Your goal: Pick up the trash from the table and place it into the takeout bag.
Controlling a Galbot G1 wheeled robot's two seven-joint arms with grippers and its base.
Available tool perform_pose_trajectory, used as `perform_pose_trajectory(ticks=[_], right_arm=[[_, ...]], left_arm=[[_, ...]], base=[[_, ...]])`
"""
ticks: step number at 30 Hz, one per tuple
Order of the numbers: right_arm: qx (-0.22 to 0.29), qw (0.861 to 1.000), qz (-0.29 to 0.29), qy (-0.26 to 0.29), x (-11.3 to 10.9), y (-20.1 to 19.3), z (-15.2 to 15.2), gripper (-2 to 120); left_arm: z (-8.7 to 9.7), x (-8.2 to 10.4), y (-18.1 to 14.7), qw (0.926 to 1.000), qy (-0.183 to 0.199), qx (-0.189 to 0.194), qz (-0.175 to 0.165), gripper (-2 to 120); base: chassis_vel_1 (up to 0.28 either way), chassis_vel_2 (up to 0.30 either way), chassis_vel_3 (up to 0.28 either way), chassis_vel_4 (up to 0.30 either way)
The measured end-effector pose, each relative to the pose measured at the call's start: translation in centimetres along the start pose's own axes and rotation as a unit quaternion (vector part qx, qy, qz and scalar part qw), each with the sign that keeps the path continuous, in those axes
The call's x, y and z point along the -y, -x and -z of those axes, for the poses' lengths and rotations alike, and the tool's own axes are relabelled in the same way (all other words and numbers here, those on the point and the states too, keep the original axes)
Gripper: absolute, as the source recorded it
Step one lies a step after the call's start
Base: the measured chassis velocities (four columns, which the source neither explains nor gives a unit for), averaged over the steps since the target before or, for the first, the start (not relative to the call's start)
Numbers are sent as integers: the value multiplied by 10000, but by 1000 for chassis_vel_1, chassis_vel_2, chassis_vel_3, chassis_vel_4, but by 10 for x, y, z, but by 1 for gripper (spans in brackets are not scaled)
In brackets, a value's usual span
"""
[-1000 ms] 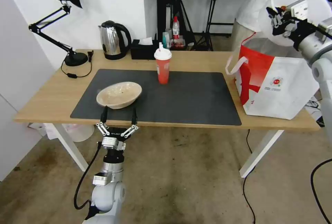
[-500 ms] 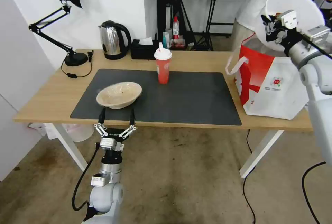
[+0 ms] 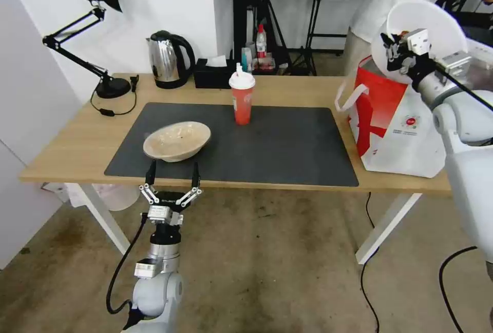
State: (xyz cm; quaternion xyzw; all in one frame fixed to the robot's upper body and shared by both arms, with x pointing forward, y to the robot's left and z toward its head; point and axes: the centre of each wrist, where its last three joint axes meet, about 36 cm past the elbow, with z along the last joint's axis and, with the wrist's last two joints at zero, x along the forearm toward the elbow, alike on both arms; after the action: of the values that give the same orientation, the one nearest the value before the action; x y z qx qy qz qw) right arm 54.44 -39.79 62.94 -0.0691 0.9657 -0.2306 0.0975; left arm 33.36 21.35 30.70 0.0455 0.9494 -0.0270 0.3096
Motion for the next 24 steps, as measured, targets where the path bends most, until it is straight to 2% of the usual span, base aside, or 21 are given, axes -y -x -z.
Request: perform_pose_trajectory(ticks=[24], right_arm=[[-100,9999,-67,69,2,2,-23,0]], left_arm=[[0,0,-3,10000,-3,-40,-6,100]], base=[[0,0,0,0]])
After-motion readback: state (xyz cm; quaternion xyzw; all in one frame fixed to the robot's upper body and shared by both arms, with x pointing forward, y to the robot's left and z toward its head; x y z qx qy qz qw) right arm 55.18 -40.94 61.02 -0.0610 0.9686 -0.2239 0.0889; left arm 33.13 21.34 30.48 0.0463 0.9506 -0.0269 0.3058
